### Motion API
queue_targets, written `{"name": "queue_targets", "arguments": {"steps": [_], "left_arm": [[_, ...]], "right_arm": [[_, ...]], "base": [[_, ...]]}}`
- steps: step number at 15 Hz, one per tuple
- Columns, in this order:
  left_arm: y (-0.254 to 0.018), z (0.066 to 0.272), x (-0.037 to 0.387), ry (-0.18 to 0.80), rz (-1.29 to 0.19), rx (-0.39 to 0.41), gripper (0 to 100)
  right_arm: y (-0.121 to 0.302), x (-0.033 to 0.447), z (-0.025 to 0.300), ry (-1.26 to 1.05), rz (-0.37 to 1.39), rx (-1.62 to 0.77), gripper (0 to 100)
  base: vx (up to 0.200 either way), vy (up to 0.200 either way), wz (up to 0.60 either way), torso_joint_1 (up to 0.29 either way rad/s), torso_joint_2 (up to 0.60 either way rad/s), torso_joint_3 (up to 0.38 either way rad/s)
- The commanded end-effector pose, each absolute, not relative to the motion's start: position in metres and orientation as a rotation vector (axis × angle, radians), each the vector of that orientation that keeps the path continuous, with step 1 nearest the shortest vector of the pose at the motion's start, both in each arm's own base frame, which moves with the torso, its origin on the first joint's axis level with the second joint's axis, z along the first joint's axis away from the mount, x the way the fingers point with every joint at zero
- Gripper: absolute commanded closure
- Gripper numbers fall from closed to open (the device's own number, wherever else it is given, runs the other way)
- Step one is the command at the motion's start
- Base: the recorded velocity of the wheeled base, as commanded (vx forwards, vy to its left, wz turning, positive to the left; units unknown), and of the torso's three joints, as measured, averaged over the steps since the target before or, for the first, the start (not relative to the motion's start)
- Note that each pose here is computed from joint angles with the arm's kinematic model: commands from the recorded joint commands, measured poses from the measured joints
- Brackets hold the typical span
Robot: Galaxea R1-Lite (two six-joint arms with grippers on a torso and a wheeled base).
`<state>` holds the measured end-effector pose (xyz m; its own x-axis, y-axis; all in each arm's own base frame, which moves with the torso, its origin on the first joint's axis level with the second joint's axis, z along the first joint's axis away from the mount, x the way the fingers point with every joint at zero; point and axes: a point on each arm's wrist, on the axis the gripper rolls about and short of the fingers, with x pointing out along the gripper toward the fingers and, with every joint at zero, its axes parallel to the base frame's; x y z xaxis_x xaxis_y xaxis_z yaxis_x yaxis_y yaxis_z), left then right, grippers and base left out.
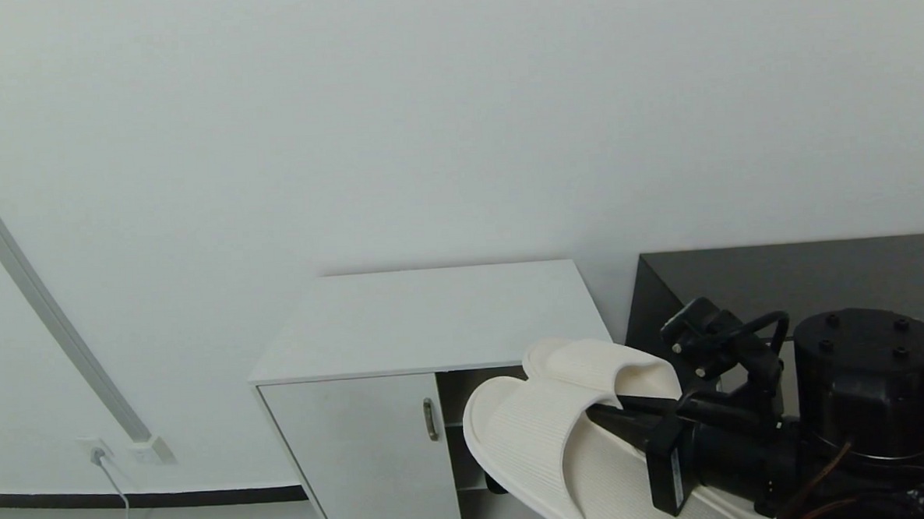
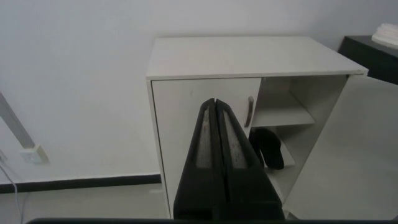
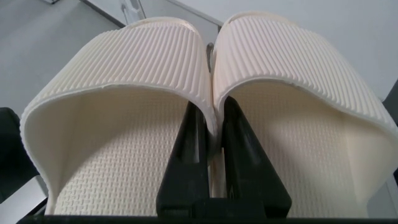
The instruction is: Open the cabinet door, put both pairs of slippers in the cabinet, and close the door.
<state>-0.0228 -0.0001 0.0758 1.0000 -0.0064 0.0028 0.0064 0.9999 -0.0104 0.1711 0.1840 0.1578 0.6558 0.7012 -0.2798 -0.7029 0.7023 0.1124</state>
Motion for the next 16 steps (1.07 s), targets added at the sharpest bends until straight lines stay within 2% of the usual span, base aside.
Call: {"name": "queue_targets", "arguments": {"steps": [1, 12, 16], "left_arm": [[-0.0001, 0.0758, -0.0228, -0.003, -0.006, -0.011, 100], [-0.0001, 0.0758, -0.0228, -0.003, -0.006, -0.014, 100], [-0.0001, 0.0758, -0.0228, -0.003, -0.006, -0.015, 100]], "right_arm": [[0.1850, 0.1719, 0.1546, 0.326, 0.795, -0.011, 100], [0.1841, 0.1705, 0.1519, 0.328, 0.800, -0.036, 100], [0.1849, 0.1693, 0.1515, 0.329, 0.805, -0.038, 100]], "base": [[0.000, 0.000, 0.00, -0.154, 0.34, 0.188], [0.000, 0.000, 0.00, -0.159, 0.37, 0.204], [0.000, 0.000, 0.00, -0.217, 0.51, 0.292]]}}
